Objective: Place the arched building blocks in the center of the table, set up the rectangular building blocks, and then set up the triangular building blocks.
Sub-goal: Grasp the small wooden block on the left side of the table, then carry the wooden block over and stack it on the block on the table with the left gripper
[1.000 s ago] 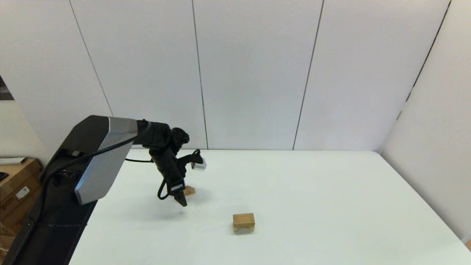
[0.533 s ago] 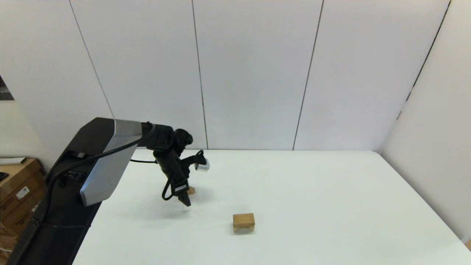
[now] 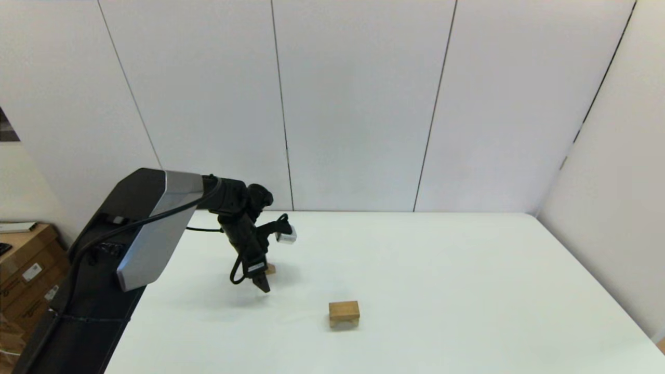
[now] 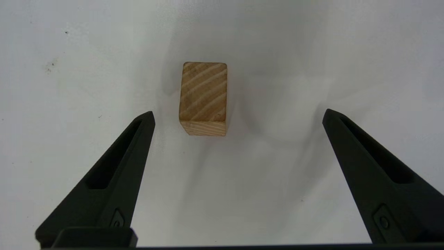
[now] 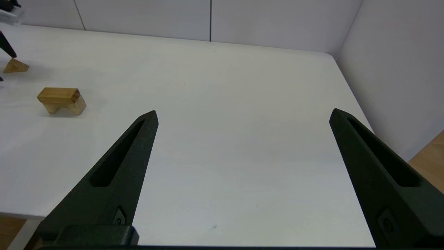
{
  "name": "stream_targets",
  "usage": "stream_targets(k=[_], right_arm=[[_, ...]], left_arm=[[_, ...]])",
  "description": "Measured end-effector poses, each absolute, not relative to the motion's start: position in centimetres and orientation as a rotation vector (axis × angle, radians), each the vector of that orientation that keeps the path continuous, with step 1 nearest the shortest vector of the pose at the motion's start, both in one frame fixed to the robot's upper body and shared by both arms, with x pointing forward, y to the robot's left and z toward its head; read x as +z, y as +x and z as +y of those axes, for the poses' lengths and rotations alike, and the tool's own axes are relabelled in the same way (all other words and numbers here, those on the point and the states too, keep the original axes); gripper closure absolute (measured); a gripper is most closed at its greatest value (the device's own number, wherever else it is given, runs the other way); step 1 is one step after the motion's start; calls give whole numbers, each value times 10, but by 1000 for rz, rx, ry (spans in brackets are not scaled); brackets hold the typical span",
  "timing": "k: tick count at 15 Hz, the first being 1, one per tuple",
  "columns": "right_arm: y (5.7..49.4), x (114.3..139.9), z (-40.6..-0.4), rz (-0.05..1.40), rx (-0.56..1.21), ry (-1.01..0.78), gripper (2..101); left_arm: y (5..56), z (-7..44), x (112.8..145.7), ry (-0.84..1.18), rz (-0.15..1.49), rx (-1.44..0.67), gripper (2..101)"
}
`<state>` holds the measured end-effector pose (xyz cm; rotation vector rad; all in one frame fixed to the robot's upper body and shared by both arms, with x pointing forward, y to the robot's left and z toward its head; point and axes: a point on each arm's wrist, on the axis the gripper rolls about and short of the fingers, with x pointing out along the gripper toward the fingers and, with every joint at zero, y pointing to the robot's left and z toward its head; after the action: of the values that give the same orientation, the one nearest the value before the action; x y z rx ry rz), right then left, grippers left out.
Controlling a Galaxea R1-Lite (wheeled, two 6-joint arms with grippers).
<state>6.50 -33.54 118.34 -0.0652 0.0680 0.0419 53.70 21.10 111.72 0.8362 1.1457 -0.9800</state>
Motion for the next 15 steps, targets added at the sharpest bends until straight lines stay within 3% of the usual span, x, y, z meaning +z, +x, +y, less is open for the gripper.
stream_targets(k=[3,6,7,8,12,15], right_arm=[[65,1183,-335,68,41,-65,46],[65,1183,-335,68,41,-65,46],[65,1183,-335,68,41,-65,46],[65,1183,-335,68,41,-65,45],[65,1183,-335,68,41,-65,44],[65,1183,-335,68,42,-65,43]], left_arm=[[538,211,1115,837,1141,-980,349],[539,210,1111,834,1143,-979,548],[539,210,1109,835,1145,-981,735],[539,210,1108,835,1144,-981,825],[540,210,1114,825,1130,-966,810],[535,210,1146,826,1087,-954,810]])
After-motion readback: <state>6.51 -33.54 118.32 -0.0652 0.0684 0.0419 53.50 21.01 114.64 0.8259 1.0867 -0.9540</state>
